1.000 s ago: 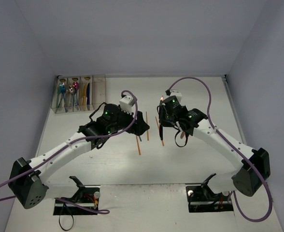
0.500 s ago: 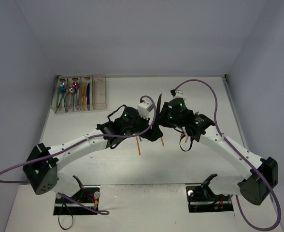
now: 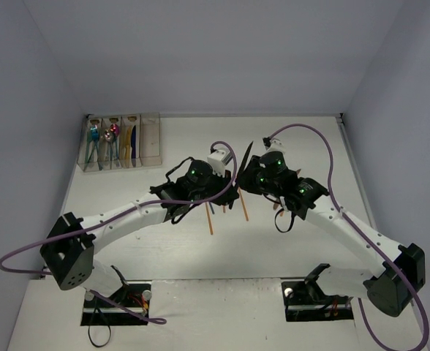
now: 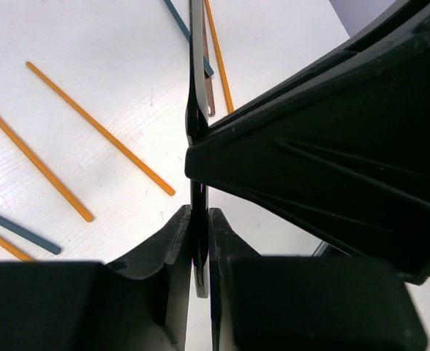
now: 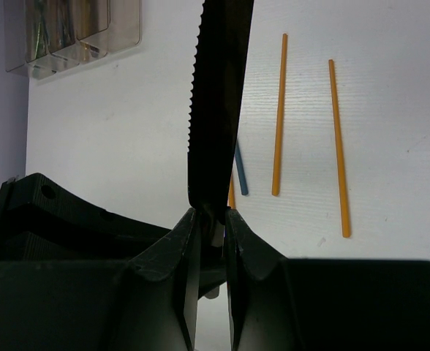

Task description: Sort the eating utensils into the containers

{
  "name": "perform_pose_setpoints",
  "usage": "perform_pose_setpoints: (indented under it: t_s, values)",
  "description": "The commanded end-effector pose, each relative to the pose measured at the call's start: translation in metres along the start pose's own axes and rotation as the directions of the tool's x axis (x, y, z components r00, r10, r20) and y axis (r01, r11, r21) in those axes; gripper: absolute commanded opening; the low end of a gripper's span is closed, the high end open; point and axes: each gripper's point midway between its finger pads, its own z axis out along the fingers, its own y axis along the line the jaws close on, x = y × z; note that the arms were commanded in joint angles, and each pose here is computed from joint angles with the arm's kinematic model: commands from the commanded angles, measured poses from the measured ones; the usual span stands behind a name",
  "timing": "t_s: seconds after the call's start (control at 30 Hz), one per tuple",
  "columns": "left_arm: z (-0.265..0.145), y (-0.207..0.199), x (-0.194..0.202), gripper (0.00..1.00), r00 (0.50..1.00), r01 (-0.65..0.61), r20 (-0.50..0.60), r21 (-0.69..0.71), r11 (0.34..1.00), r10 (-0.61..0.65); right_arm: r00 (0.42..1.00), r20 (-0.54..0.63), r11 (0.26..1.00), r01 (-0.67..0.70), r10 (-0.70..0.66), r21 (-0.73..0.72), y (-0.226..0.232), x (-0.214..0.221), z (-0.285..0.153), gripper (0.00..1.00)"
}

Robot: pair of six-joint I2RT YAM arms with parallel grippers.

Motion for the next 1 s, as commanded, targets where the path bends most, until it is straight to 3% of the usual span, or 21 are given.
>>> perform_pose_setpoints:
  t_s: [0.0, 0.03, 0.13, 0.3, 0.43, 0.7, 0.83, 0.97]
  values:
    - [-0.011, -0.027, -0.044, 0.0, 0.99, -0.028, 0.142, 0.063, 0.998, 0.019, 0.996, 0.087, 0.997, -0.023, 0.03, -0.08, 0.022, -0.025, -0.005, 0.09]
    - [-0.011, -0.024, -0.041, 0.0, 0.99, -0.024, 0.138, 0.054, 0.998, 0.016, 0.996, 0.089, 0.997, -0.026, 0.032, -0.069, 0.019, -0.025, -0.004, 0.23]
    - [-0.013, -0.01, -0.041, 0.0, 0.99, -0.025, 0.142, -0.015, 1.0, 0.027, 0.993, 0.114, 0.999, -0.029, 0.031, -0.022, 0.005, -0.029, -0.002, 0.48]
    - [-0.022, 0.029, -0.036, 0.0, 0.994, 0.011, 0.111, -0.147, 0.989, 0.005, 0.984, 0.166, 0.994, -0.079, 0.067, 0.069, -0.033, -0.043, -0.003, 0.67]
    - [-0.046, 0.097, -0.048, 0.0, 0.993, 0.06, 0.12, -0.338, 0.939, -0.02, 0.979, 0.191, 0.981, -0.102, 0.07, 0.166, -0.078, -0.054, -0.008, 0.7]
    - [-0.128, 0.247, -0.101, 0.0, 0.989, 0.107, 0.15, -0.691, 0.715, -0.003, 0.986, 0.162, 0.965, -0.087, 0.047, 0.246, -0.124, -0.046, -0.013, 0.7]
    - [-0.152, 0.303, -0.126, 0.0, 0.988, 0.105, 0.151, -0.769, 0.63, 0.021, 0.99, 0.131, 0.964, -0.076, 0.043, 0.255, -0.132, -0.036, -0.01, 0.7]
    - [-0.158, 0.348, -0.149, 0.0, 0.989, 0.113, 0.146, -0.789, 0.604, 0.007, 0.994, 0.108, 0.962, -0.055, 0.026, 0.267, -0.138, -0.029, -0.009, 0.7]
